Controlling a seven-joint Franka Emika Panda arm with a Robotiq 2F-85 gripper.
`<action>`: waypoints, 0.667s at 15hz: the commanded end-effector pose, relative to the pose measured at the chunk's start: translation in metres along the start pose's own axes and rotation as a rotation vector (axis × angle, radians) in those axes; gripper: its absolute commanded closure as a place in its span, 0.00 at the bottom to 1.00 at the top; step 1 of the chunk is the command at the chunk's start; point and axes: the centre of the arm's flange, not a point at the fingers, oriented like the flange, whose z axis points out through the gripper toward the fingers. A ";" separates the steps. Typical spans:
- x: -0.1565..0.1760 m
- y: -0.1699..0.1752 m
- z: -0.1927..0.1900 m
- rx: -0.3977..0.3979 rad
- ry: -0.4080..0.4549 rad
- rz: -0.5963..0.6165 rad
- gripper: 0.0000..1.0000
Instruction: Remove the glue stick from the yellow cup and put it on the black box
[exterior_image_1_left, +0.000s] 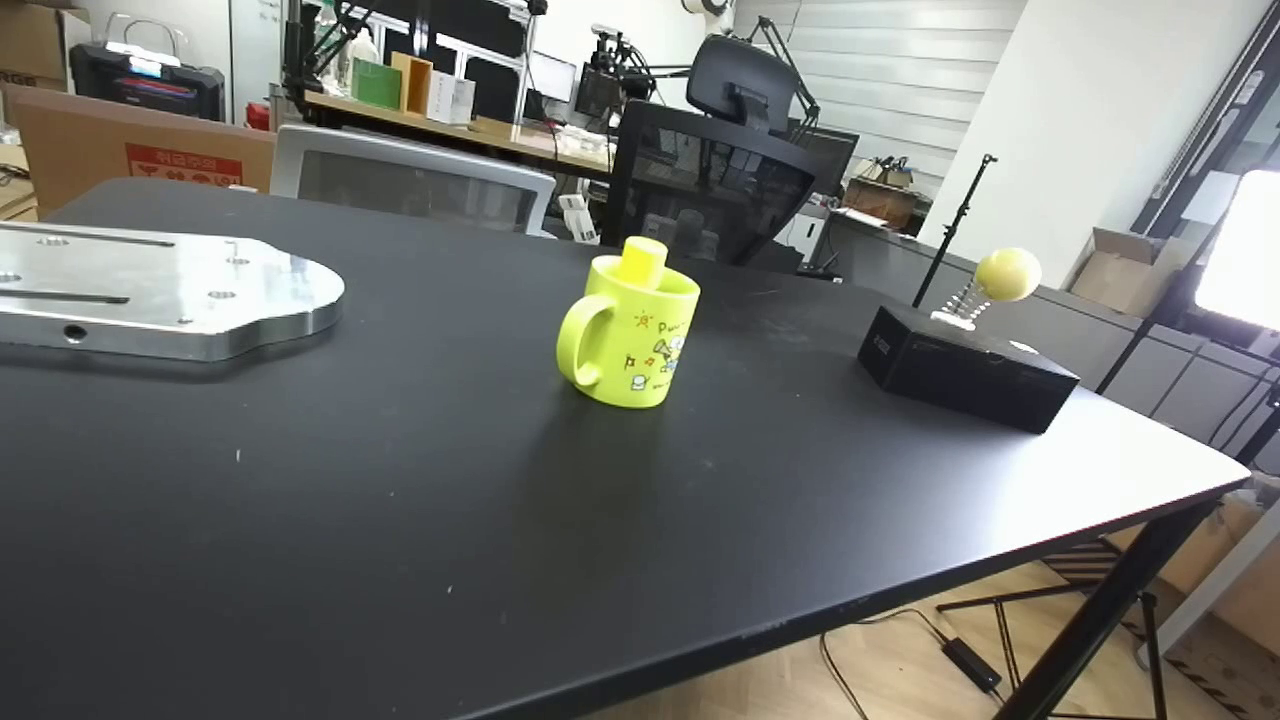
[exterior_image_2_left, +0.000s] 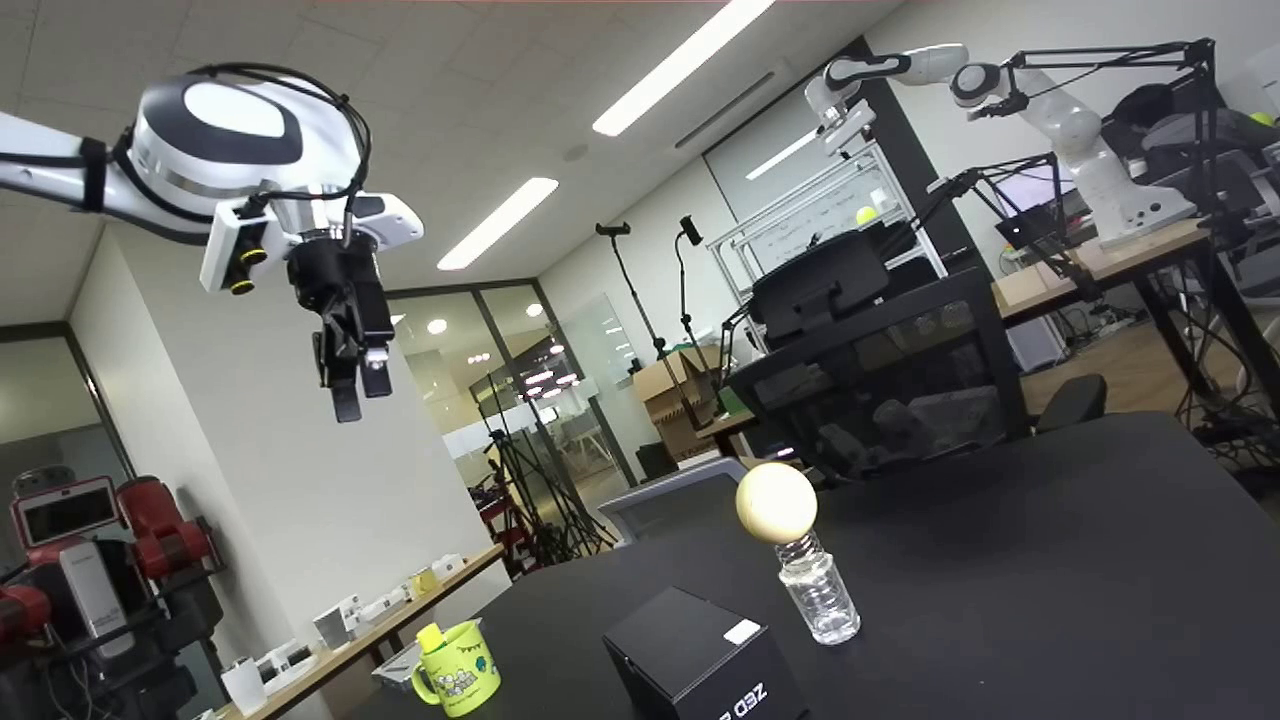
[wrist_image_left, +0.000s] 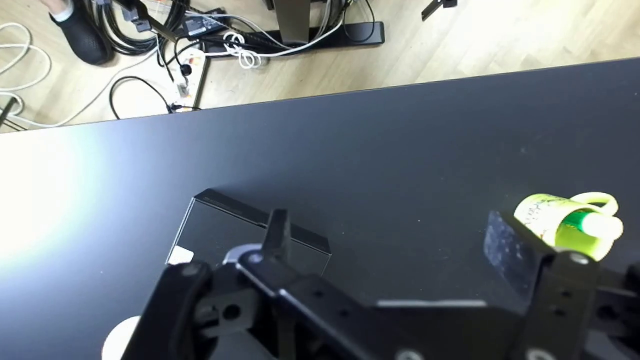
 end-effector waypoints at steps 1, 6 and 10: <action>0.015 -0.016 0.003 -0.011 0.035 -0.050 0.00; 0.053 -0.057 0.017 -0.034 0.084 -0.117 0.00; 0.076 -0.093 0.037 -0.044 0.064 -0.183 0.00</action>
